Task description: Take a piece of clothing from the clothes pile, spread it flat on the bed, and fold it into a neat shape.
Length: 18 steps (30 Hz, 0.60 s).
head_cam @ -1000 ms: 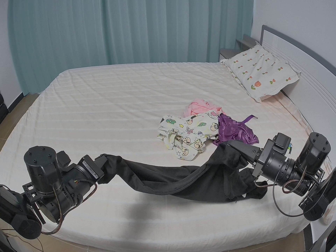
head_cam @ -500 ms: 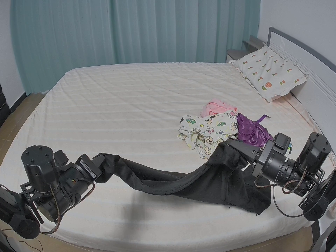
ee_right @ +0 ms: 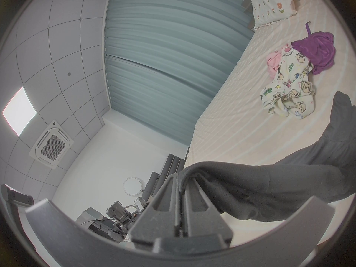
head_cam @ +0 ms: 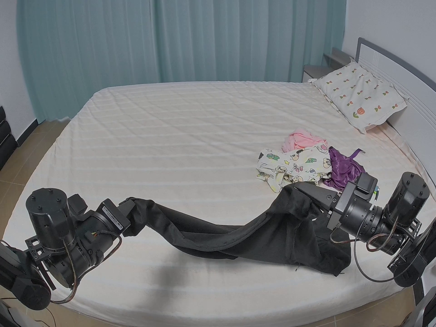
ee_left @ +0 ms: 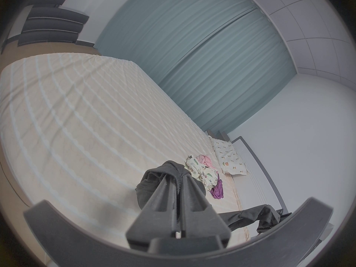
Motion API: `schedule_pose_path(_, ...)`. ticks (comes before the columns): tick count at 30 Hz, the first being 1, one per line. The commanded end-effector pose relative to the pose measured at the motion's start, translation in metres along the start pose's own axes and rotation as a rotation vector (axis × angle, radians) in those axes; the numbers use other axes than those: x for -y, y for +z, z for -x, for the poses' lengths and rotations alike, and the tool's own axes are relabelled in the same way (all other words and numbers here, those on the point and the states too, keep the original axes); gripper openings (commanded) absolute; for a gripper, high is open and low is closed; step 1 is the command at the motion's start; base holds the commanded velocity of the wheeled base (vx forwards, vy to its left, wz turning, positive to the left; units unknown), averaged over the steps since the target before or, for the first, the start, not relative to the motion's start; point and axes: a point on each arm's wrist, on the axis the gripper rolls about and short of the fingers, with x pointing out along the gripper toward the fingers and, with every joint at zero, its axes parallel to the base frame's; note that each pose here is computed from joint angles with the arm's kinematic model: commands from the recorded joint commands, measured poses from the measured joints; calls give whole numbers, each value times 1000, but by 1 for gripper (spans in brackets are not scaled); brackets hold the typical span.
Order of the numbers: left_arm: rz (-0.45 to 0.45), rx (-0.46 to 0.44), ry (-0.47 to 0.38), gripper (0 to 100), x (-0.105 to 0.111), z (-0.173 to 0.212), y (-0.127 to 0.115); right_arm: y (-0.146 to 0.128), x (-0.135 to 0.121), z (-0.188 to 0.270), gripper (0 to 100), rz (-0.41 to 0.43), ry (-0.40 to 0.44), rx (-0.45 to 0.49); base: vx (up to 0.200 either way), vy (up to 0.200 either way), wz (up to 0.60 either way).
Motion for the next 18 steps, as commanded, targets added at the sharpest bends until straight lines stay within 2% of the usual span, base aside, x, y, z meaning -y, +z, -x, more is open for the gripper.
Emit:
schedule_pose_path(1, 1, 0, 0, 0, 0, 0, 0, 0, 0, 0, 0, 0, 1, 0, 0, 200, 0)
schedule_pose_path(15, -1, -7, 5, 0, -1, -1, -2, 0, 0, 0, 0, 0, 1, 0, 0, 200, 0)
schedule_pose_path(18, -1, -8, 6, 0, -1, -1, -2, 1, 0, 1, 0, 1, 1, 3, 0, 0, 0)
